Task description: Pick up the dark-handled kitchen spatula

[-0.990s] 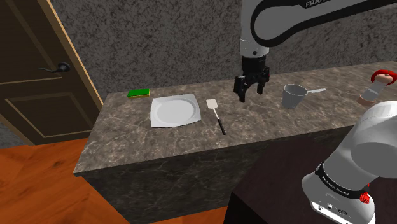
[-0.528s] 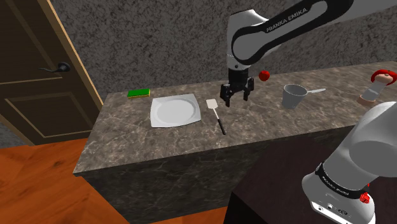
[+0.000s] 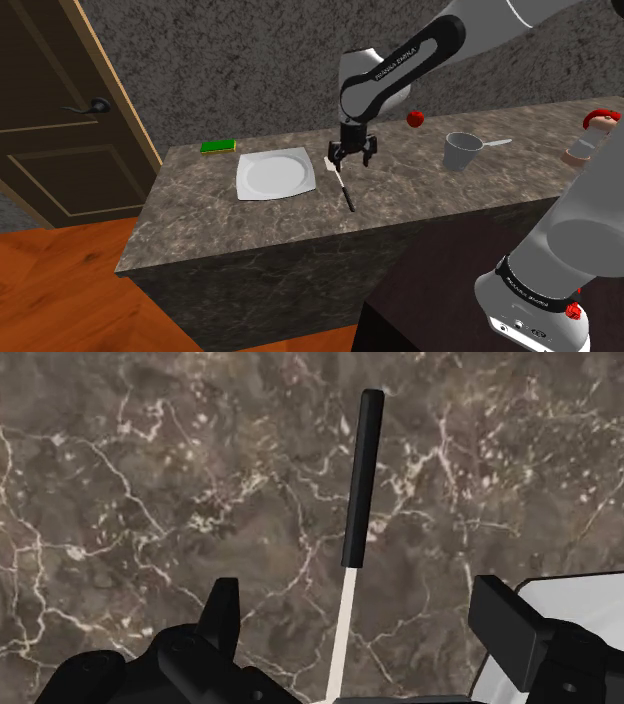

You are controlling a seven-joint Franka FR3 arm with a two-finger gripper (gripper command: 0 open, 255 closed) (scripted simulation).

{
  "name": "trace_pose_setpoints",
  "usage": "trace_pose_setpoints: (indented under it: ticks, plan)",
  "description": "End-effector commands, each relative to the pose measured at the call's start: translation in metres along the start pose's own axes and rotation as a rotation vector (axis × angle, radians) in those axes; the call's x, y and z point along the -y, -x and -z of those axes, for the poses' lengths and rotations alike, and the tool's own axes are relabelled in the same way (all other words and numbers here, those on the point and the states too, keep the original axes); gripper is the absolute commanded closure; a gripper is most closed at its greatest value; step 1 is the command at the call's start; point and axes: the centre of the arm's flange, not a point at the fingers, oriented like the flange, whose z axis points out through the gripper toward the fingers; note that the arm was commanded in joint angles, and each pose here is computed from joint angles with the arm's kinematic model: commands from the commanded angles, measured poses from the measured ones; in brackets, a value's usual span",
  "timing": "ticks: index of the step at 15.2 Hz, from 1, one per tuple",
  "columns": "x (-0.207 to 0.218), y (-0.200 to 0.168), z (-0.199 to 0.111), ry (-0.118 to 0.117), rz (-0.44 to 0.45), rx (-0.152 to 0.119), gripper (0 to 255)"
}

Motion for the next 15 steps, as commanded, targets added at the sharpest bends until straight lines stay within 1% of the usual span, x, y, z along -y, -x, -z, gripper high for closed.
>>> trace_pose_setpoints:
  ticks: [1,5,12,14,15]
  plan:
    - [0.003,-0.020,-0.017,-0.007,-0.036,-0.007,0]
    - [0.007,-0.059,-0.047,-0.021,-0.103,-0.020,0]
    - [0.007,-0.062,-0.084,-0.021,-0.103,-0.020,0]
    - [0.008,-0.062,-0.087,-0.021,-0.103,-0.020,0]
    - [0.007,-0.062,-0.087,-0.021,-0.103,-0.020,255]
